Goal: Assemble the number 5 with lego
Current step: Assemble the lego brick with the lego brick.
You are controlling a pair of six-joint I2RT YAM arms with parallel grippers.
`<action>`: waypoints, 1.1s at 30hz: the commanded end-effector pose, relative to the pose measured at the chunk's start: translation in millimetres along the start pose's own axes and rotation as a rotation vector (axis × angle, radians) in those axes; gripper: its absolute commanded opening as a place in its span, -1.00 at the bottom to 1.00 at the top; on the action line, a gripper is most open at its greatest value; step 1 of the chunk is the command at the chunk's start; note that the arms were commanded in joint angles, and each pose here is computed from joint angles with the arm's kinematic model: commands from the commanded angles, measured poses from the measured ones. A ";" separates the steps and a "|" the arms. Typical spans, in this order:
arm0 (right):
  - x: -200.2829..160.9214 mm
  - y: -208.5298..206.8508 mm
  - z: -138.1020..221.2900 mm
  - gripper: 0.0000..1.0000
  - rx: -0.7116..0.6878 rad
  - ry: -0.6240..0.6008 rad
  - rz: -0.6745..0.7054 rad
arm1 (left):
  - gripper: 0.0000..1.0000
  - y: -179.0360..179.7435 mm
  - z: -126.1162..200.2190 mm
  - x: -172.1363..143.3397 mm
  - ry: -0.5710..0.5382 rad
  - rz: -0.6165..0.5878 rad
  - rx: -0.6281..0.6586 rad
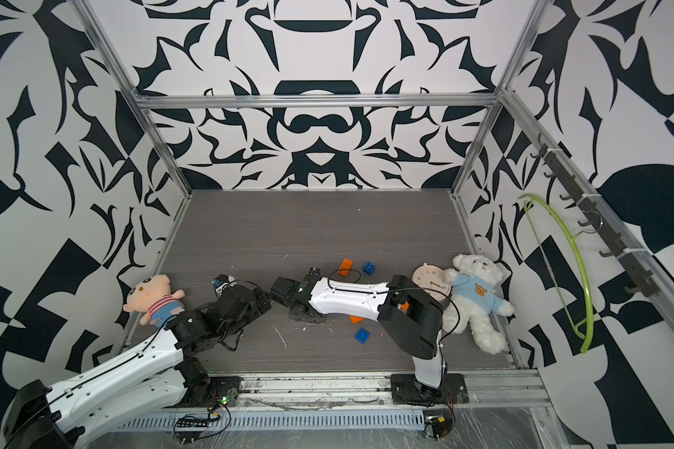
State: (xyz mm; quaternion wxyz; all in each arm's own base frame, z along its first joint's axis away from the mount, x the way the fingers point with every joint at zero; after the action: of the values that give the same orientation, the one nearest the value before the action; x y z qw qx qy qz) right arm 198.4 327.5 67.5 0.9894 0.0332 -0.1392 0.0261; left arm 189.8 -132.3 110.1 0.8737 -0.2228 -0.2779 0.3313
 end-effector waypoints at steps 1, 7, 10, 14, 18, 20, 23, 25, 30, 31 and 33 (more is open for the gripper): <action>10.0 0.8 4.6 -0.47 -0.010 -0.023 -0.035 | 0.99 15.1 -0.4 2.8 -0.024 0.004 0.044; 6.2 -1.5 0.1 -0.47 -0.043 0.009 -0.044 | 0.98 17.8 -0.4 3.2 -0.027 0.009 0.046; 2.8 -3.9 -5.6 -0.51 -0.055 0.022 -0.055 | 0.99 17.6 -1.1 3.2 -0.028 0.011 0.045; 8.7 -4.3 1.6 -0.53 -0.070 0.003 -0.037 | 0.98 16.8 -1.2 3.6 -0.030 0.009 0.047; 4.3 -3.2 5.5 -0.54 -0.044 0.023 -0.007 | 0.98 14.6 -1.8 3.7 -0.030 0.009 0.042; -1.7 -6.4 5.7 -0.54 -0.041 0.041 -0.002 | 0.98 14.4 -2.5 3.4 -0.029 0.007 0.045; -12.5 -8.4 6.7 -0.55 -0.016 0.085 0.018 | 0.98 14.6 -4.7 0.9 -0.016 0.005 0.049; -18.1 -8.9 7.4 -0.56 -0.002 0.106 0.030 | 0.98 14.7 -6.8 -1.2 -0.008 0.005 0.051; -20.9 -11.3 11.0 -0.56 -0.007 0.098 0.050 | 0.98 12.2 -10.0 -5.1 0.014 0.005 0.055; -21.4 -12.1 9.0 -0.56 -0.013 0.101 0.051 | 0.98 11.8 -10.3 -5.4 0.016 0.005 0.057; -23.5 -16.0 3.1 -0.55 -0.046 0.110 0.056 | 0.98 10.7 -10.5 -5.6 0.019 0.003 0.058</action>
State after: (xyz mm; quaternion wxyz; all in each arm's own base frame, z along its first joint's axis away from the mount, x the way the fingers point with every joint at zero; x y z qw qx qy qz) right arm 181.9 319.6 62.9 0.9942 0.0255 -0.0952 0.0429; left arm 187.6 -129.3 95.0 0.8810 -0.1987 -0.2645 0.3383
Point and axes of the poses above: each gripper's point midway between its finger pads, its own z axis back along the fingers, its own y axis along the line the jaws close on, x = y × z, the point moved 2 cm from there along z, back along the fingers, and after that the axes turned 12 degrees about z, right-handed, at the moved point
